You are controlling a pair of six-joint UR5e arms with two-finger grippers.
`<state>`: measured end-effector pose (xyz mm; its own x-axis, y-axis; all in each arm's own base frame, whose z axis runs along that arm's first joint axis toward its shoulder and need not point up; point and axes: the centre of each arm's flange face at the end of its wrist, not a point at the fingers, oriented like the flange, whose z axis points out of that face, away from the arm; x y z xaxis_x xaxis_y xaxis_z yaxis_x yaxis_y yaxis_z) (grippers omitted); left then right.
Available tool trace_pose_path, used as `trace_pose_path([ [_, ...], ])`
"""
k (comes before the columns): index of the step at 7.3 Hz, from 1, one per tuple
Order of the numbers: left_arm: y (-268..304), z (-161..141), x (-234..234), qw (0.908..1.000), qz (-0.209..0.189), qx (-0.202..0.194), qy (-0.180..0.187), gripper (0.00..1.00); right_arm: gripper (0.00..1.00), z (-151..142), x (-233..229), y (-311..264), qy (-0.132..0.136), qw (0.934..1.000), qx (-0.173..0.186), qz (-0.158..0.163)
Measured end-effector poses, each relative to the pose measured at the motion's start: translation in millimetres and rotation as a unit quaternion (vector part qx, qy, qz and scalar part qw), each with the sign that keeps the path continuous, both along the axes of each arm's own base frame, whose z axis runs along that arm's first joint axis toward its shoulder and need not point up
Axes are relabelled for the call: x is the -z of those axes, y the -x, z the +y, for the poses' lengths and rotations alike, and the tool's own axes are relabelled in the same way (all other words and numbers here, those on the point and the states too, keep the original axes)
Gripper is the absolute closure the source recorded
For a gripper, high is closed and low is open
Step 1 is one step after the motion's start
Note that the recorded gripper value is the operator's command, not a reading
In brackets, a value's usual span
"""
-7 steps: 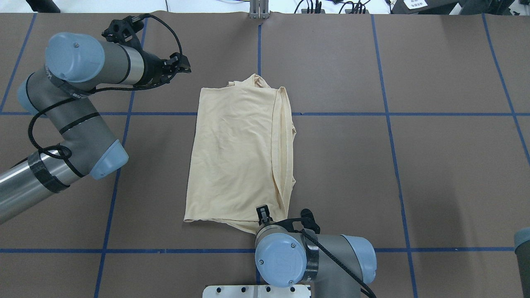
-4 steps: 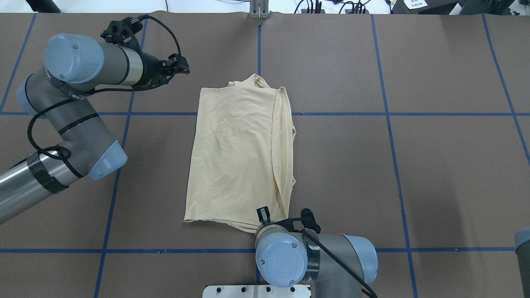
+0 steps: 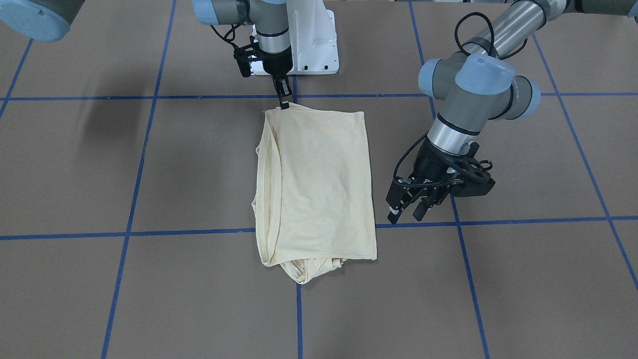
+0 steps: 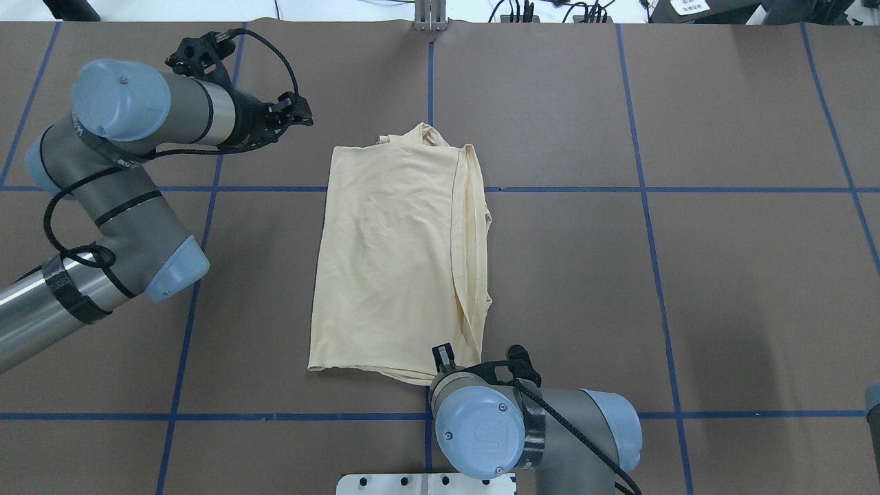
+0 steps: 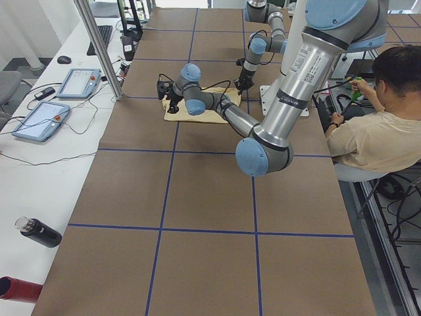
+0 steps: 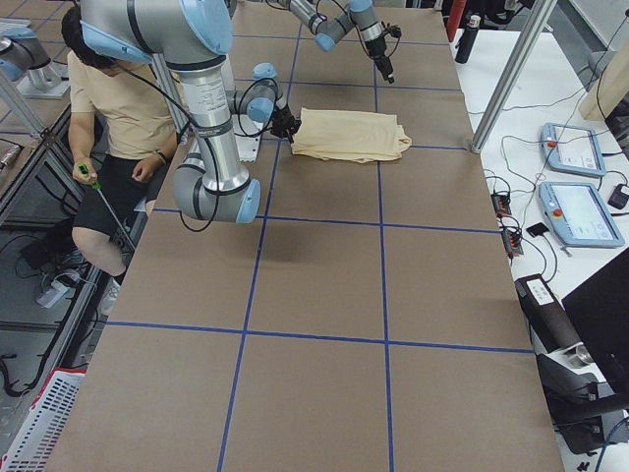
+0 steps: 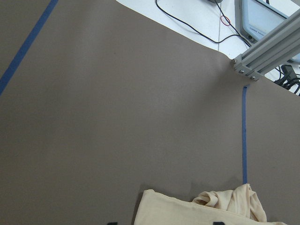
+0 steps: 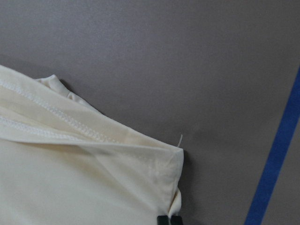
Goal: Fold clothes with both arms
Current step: 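Lower the right gripper to the shirt's near end and grasp it, then grasp the other near corner of the shirt with the left gripper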
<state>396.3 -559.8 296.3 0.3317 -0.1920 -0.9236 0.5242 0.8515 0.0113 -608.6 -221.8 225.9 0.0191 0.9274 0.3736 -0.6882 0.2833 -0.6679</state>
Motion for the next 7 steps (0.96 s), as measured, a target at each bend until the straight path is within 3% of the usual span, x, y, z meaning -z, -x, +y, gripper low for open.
trace_pose_path([
  [2, -0.1, 33.8, 3.8, 0.9991, 0.034, 0.000, 0.026, 0.26, 1.00, 2.3, 1.9, -19.8, 0.001, 1.0000, 0.000, 0.003],
  [3, -15.1, 72.4, 4.7, 0.9962, 0.062, -0.001, 0.060, 0.27, 1.00, 5.2, 2.4, -22.4, 0.001, 1.0000, 0.002, 0.005],
  [6, -86.3, 235.0, -16.4, 0.9800, 0.106, -0.014, 0.168, 0.31, 1.00, 14.1, 0.8, -23.2, 0.001, 0.9999, 0.010, 0.006],
  [7, -97.7, 272.0, -20.8, 0.9740, 0.111, -0.025, 0.196, 0.32, 1.00, 14.9, 1.3, -23.6, 0.000, 0.9999, 0.010, 0.006],
])
